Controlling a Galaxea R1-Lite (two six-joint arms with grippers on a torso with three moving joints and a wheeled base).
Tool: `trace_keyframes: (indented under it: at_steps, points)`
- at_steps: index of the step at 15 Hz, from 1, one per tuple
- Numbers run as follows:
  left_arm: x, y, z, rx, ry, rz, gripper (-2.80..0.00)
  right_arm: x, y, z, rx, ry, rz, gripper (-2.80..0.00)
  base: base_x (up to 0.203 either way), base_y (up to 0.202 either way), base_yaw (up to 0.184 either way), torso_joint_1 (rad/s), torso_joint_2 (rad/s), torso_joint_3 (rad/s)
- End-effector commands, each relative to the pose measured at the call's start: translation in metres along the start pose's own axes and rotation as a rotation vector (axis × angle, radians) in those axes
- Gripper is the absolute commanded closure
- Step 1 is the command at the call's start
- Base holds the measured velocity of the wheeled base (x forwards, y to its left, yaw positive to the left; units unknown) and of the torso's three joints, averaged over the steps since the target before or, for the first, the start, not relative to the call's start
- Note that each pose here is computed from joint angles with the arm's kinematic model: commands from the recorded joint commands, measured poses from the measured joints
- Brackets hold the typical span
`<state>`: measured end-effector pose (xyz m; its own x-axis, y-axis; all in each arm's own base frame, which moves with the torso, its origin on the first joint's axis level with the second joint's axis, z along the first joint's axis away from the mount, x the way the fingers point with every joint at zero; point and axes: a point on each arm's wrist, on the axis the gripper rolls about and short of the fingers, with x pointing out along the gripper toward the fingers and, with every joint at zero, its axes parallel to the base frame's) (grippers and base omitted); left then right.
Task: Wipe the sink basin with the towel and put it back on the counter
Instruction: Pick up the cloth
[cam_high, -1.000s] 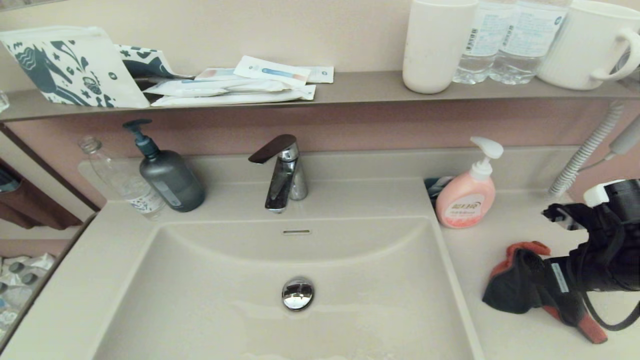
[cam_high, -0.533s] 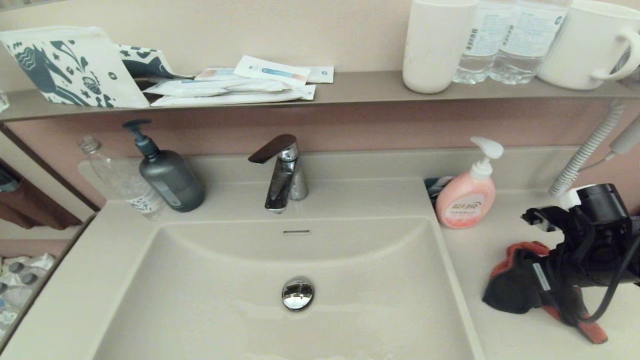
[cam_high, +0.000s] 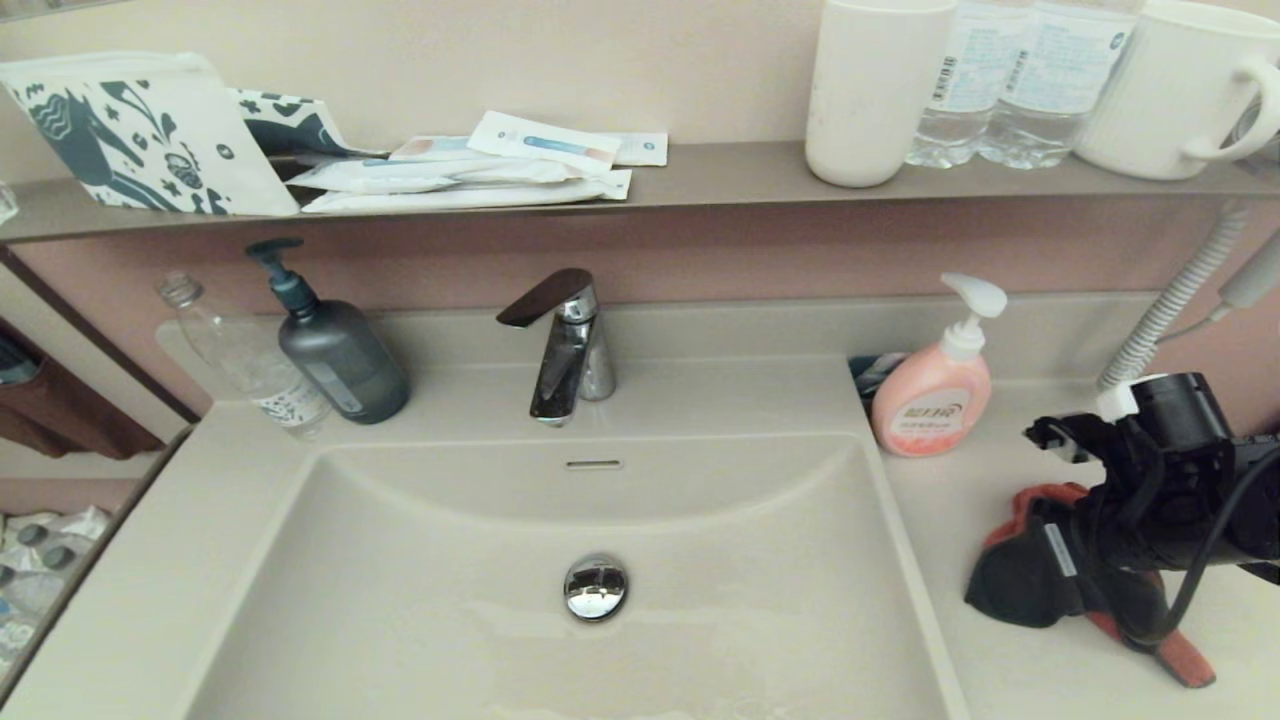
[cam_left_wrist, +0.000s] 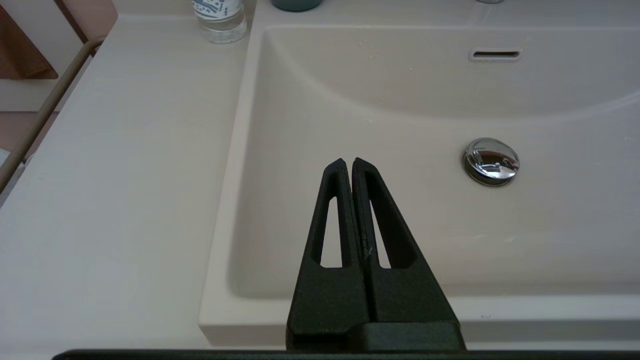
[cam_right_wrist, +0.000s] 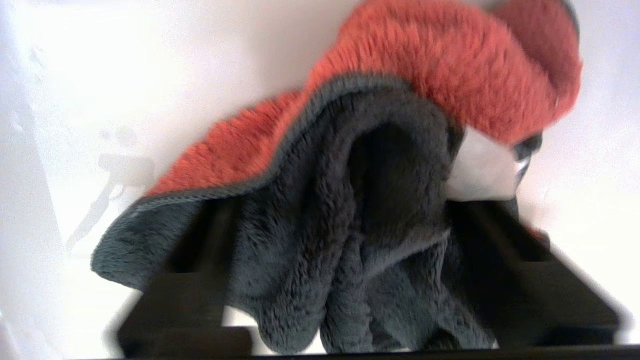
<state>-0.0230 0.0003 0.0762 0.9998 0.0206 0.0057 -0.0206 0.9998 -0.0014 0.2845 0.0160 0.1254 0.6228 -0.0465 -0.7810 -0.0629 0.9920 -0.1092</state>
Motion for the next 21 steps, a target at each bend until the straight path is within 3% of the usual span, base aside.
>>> trace_keyframes:
  at_steps: [1,8,14,17,21]
  points:
    - [0.000,0.000,0.000,0.000,0.001,0.001,0.00,0.001,0.000,0.001,-0.001,-0.011,-0.001,0.00,0.000,0.000,0.000,0.000,0.00,0.000]
    - [0.000,0.000,0.000,0.000,0.001,0.001,0.00,-0.012,-0.001,-0.004,0.004,-0.045,-0.003,0.00,0.000,0.000,0.000,0.000,0.00,0.000]
    - [0.000,0.000,0.000,0.000,0.001,0.001,0.00,-0.087,-0.003,-0.005,0.002,-0.178,0.003,0.00,0.000,0.000,0.000,0.000,0.00,0.000]
    - [0.000,0.000,0.000,0.000,0.001,0.001,0.00,-0.134,0.008,0.003,-0.016,-0.254,0.064,0.00,0.000,0.000,0.000,0.000,0.00,0.000]
    - [0.000,0.000,0.000,0.000,0.001,0.001,0.00,-0.185,0.045,0.019,0.000,-0.310,0.230,0.00,0.000,0.000,0.000,0.000,0.00,0.000]
